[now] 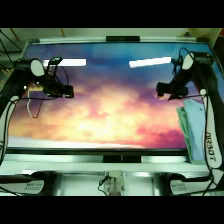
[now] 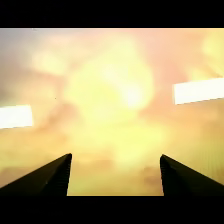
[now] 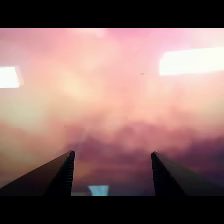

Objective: Fold the shirts.

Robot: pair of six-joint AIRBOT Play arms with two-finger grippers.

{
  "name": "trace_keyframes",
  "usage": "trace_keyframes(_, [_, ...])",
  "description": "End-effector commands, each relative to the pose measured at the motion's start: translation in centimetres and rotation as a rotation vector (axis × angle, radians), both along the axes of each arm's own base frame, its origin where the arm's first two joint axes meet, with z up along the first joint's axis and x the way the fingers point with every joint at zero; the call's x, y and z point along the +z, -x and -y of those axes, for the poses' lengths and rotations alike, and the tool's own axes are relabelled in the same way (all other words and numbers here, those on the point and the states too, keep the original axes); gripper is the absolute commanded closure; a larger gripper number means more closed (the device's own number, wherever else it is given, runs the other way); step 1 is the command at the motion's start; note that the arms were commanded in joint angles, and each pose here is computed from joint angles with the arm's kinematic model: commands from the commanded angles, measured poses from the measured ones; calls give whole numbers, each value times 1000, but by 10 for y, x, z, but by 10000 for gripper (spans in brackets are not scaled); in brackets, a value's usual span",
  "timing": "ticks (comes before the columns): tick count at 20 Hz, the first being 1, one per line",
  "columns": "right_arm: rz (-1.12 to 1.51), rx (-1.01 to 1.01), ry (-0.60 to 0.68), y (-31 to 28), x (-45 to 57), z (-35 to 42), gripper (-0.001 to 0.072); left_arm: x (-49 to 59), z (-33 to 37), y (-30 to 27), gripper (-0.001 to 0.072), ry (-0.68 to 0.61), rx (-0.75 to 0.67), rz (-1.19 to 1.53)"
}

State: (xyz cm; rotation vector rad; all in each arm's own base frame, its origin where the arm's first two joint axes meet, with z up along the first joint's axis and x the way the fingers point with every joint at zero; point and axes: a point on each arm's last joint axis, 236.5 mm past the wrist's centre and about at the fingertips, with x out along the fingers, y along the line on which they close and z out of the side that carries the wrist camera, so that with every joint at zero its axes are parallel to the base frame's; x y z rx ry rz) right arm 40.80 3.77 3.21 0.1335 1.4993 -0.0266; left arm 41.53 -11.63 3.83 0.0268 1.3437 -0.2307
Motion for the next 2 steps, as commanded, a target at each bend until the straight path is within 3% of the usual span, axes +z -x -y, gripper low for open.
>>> trace_keyframes(1, [-1, 5, -1, 0, 0, -2, 116, 0, 0, 0, 60, 0, 1, -1])
trace_keyframes(2, [-1, 5, -1, 0, 0, -2, 116, 0, 0, 0, 60, 0, 1, -1])
